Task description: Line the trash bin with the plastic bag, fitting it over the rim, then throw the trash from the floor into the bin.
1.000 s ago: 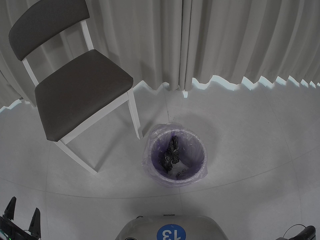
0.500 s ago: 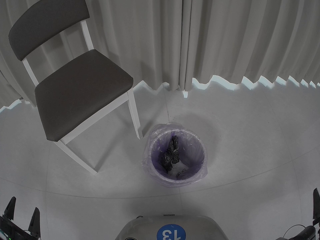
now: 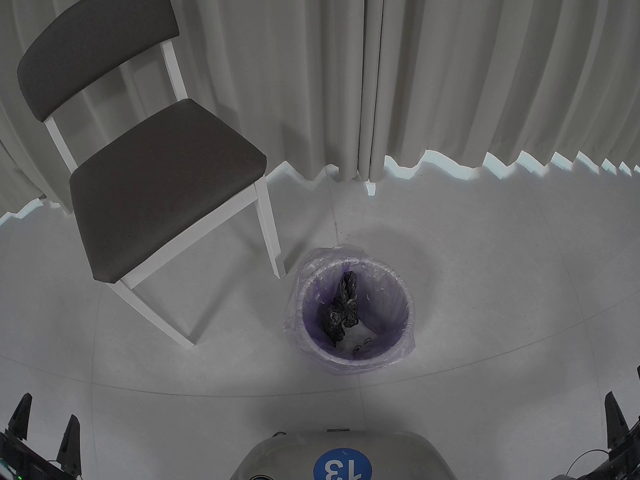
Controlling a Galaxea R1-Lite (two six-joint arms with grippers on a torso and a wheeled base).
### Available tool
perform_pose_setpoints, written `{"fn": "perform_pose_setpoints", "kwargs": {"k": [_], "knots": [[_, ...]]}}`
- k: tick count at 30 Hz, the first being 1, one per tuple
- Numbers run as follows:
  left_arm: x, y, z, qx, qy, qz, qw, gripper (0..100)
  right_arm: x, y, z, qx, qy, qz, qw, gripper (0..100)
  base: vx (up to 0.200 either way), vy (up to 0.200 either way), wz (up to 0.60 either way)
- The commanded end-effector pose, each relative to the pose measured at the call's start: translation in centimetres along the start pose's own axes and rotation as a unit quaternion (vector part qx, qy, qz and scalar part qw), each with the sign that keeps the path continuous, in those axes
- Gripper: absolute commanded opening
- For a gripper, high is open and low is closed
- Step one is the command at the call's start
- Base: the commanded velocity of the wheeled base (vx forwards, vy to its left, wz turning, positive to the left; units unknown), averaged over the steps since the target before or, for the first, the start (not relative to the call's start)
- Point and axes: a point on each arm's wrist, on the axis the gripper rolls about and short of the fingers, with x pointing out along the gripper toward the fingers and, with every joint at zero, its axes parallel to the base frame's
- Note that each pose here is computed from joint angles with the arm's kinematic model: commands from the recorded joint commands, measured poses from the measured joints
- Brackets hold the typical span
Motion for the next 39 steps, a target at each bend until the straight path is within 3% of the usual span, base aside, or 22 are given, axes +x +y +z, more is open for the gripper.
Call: {"fn": "perform_pose_setpoints", "kwargs": {"k": [1, 11, 15, 17, 20, 21, 24, 39], "knots": [[0.03, 0.01, -0.52, 0.002, 0.002, -0.001, 1.0000, 100, -0.02, 0.02, -0.54, 0.000, 0.003, 0.015, 0.9999, 100, 0.000, 0.000, 0.00], [0.04, 0.01, -0.52, 0.003, 0.003, 0.000, 1.0000, 100, -0.04, 0.19, -0.60, -0.008, 0.008, 0.053, 0.9985, 100, 0.000, 0.000, 0.00], [0.03, 0.01, -0.52, 0.005, 0.002, -0.001, 1.0000, 100, -0.04, 0.20, -0.79, -0.061, 0.015, 0.060, 0.9962, 100, 0.000, 0.000, 0.00], [0.03, 0.01, -0.52, 0.005, 0.002, -0.001, 1.0000, 100, -0.04, 0.19, -0.79, -0.075, 0.014, 0.057, 0.9955, 100, 0.000, 0.000, 0.00], [0.04, 0.01, -0.52, 0.003, 0.003, -0.001, 1.0000, 100, -0.03, -0.02, -0.83, -0.083, 0.016, 0.012, 0.9963, 100, 0.000, 0.000, 0.00], [0.03, 0.01, -0.52, 0.004, 0.002, 0.000, 1.0000, 100, -0.06, -0.24, -1.29, -0.078, 0.039, -0.029, 0.9958, 100, 0.000, 0.000, 0.00], [0.03, 0.01, -0.52, 0.005, 0.002, 0.000, 1.0000, 100, -0.10, -0.30, -1.31, -0.032, 0.042, -0.044, 0.9976, 100, 0.000, 0.000, 0.00], [0.04, 0.01, -0.53, 0.005, 0.004, -0.001, 1.0000, 100, -0.08, -0.32, -1.30, -0.034, 0.039, -0.049, 0.9975, 100, 0.000, 0.000, 0.00]]}}
